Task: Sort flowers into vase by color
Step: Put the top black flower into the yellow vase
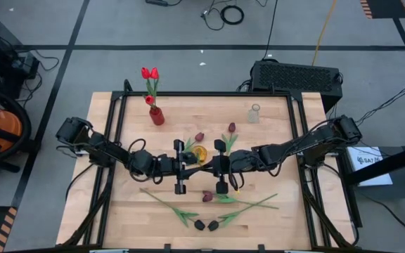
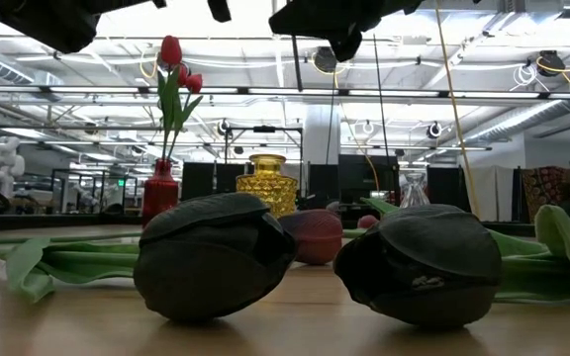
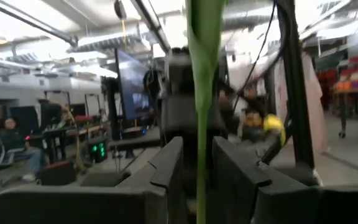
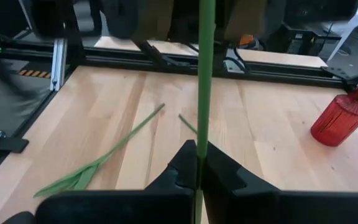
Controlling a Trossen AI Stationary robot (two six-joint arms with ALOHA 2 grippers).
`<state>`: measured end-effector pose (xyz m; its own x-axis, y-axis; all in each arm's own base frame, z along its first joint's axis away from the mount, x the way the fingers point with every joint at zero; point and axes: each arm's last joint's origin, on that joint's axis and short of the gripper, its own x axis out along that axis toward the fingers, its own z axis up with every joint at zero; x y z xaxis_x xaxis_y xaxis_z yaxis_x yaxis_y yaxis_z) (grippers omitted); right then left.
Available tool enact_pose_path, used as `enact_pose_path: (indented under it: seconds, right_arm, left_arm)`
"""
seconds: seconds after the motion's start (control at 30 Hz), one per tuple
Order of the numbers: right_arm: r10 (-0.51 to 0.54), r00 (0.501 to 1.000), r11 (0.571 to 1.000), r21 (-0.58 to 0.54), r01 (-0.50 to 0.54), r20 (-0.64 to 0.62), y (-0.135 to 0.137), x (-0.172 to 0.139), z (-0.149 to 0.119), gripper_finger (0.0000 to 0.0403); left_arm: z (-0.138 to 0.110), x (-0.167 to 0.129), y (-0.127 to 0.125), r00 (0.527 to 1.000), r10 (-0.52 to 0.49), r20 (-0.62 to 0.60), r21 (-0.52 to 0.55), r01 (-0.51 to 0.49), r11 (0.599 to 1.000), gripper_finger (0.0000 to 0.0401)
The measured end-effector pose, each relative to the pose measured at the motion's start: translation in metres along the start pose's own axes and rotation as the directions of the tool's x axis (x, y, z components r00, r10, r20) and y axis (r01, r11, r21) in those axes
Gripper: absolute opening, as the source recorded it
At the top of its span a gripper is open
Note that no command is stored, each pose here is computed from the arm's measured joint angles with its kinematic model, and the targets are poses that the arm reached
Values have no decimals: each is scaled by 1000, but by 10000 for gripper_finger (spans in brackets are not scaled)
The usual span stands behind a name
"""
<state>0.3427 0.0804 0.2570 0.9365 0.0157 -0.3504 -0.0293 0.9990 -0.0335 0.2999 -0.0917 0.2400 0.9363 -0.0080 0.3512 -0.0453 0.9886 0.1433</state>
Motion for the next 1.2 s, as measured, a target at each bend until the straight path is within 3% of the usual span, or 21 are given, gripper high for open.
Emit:
enact_pose_path:
  seconds: [0.3, 0.67, 0.83, 1.2]
  right_arm:
    - [-2, 996, 1000, 2, 2, -85, -1, -2, -7, 2]
    - [-2, 996, 1000, 15, 3, -91, -1, -2, -7, 2]
    - [-2, 995, 1000, 17, 4, -103, -1, -2, -8, 2]
    - [-3, 994, 1000, 15, 5, -109, -1, -2, -8, 2]
  left_arm:
    - [2, 0, 4, 1000, 5, -16, 1, -5, 1000, 95]
    - [14, -5, 8, 990, -25, -135, -62, 17, 998, 95]
    - [18, -5, 10, 992, -23, -123, -66, 15, 998, 94]
    - [15, -6, 8, 986, -56, -155, -59, 47, 997, 8]
